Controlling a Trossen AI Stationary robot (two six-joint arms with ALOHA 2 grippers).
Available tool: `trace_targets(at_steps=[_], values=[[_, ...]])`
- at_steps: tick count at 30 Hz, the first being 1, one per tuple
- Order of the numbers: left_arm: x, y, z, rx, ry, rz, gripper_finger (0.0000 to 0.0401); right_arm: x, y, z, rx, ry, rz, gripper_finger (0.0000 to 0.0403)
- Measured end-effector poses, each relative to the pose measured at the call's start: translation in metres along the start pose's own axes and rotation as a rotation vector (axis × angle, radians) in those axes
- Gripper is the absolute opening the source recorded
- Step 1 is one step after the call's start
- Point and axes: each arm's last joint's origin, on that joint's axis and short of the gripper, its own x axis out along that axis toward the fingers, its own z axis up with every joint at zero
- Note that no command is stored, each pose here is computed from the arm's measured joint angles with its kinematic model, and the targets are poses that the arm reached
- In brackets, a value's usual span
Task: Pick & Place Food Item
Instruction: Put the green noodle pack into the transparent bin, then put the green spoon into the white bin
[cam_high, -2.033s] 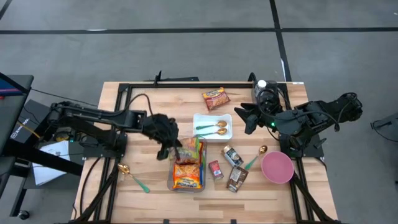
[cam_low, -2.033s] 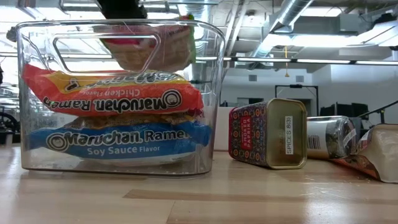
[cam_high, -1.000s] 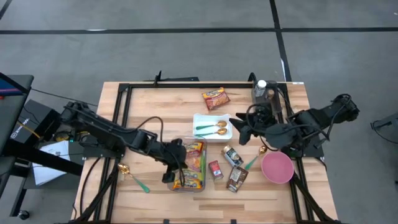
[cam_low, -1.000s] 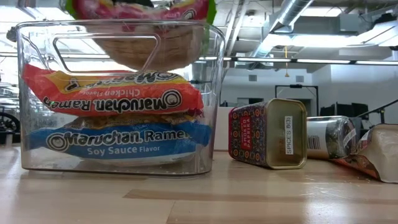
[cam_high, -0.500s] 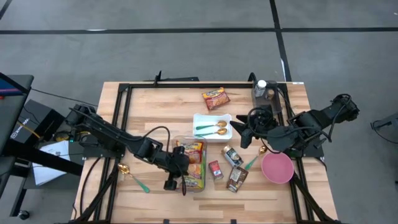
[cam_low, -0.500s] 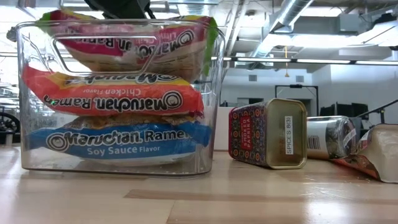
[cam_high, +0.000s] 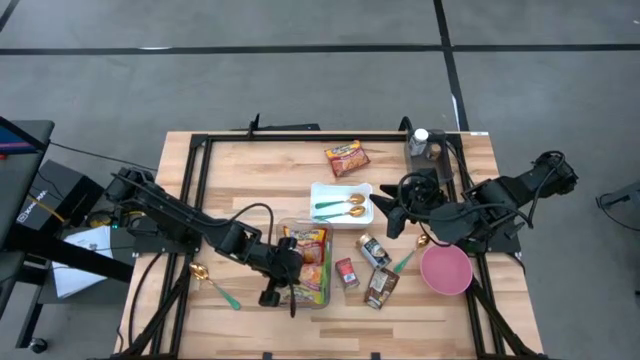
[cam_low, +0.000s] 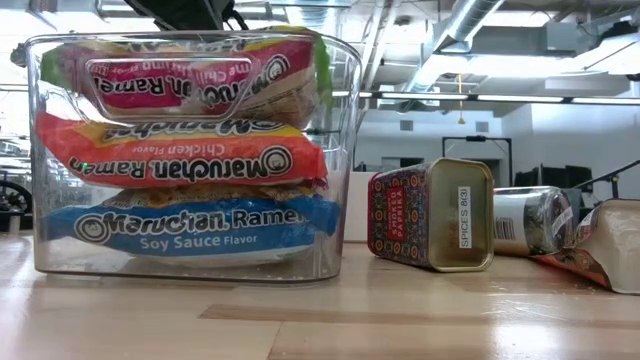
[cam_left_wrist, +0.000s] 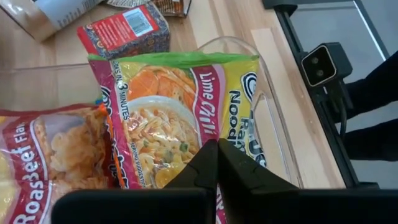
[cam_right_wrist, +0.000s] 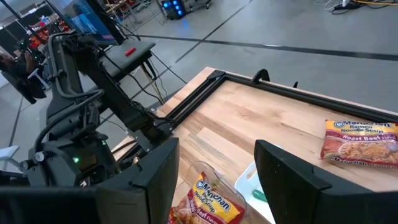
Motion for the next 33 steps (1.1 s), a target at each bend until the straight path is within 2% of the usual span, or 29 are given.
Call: trace_targets(at_steps=[7, 12, 23, 26, 33], values=[[0.0, -0.001, -0.002, 0.0, 0.02, -0.03, 0.0, 0.0, 0.0, 0.0, 0.001, -0.001, -0.002, 0.0203], [0.003, 0.003, -0.004, -0.01, -0.011, 0.029, 0.0006, 0.002, -0.001, 0.002, 0.006, -0.006, -0.012, 0.0203], [0.007, 0.001, -0.008, -0.007, -0.023, 0.011, 0.0092, 0.002, -0.001, 0.002, 0.004, -0.009, -0.013, 0.0203], [-0.001, 0.001, -0.005, -0.01, -0.055, 0.005, 0.0114, 0.002, -0.001, 0.002, 0.004, -0.009, -0.014, 0.0203], [-0.048, 0.006, 0.015, -0.031, -0.293, 0.05, 0.0145, 0.004, -0.002, 0.003, 0.007, -0.012, -0.02, 0.0203]])
